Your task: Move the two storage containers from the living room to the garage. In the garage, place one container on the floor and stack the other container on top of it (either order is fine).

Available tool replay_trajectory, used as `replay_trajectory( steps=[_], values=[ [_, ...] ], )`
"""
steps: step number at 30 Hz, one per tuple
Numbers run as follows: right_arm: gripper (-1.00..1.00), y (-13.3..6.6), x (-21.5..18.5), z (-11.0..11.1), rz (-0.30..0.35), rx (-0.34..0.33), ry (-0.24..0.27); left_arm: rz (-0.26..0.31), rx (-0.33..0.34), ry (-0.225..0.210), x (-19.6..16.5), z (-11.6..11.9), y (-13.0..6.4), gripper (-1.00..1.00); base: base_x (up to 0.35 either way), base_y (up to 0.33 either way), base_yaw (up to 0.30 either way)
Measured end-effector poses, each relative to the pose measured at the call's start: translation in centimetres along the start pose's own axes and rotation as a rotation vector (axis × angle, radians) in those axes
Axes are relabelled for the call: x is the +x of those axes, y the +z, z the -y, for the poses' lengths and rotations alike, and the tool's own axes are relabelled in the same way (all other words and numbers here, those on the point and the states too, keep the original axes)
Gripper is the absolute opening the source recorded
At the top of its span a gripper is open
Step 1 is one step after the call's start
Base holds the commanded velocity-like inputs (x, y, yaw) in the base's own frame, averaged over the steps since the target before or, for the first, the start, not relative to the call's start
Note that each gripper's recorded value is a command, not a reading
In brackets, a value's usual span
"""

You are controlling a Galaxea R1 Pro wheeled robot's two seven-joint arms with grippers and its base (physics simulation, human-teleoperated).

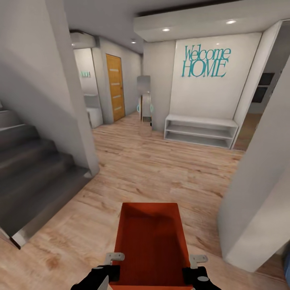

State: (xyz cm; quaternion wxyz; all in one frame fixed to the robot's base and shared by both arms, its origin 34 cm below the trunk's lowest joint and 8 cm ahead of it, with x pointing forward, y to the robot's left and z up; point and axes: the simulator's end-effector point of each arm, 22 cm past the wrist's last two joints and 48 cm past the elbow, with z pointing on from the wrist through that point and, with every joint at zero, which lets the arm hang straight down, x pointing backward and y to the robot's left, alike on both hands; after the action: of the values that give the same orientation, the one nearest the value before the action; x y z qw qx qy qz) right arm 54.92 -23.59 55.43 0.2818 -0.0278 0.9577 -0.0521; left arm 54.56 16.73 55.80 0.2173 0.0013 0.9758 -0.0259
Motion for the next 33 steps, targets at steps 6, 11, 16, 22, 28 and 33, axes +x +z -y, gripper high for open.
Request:
replay_trajectory(
  steps=[6,11,16,22,28,33],
  values=[
    [-1.0,0.0,-0.02,0.0,0.001,0.0,0.0,0.001,0.0,0.0,-0.01,0.0,0.0,-1.0,0.32,0.0,0.0],
    [-1.0,0.0,0.0,0.0,0.0,0.0,0.0,0.0,0.0,0.0,-0.01,0.0,0.0,-1.0,0.32,0.0,0.0],
    [-1.0,0.0,0.04,0.0,-0.001,0.0,0.0,-0.001,0.0,0.0,0.02,0.0,0.0,-1.0,0.32,0.0,0.0],
    [-1.0,0.0,0.03,-0.01,-0.001,0.0,0.0,-0.001,0.0,0.0,0.01,0.0,0.0,-1.0,0.32,0.0,0.0],
    [-1.0,0.0,0.05,-0.02,-0.001,0.0,0.0,-0.001,0.0,0.0,0.03,-0.02,0.0,-1.0,0.32,0.0,0.0],
    [-1.0,0.0,-0.03,-0.01,0.001,0.0,0.0,0.001,0.0,0.0,-0.02,-0.02,0.0,-1.0,0.32,0.0,0.0]
  ],
)
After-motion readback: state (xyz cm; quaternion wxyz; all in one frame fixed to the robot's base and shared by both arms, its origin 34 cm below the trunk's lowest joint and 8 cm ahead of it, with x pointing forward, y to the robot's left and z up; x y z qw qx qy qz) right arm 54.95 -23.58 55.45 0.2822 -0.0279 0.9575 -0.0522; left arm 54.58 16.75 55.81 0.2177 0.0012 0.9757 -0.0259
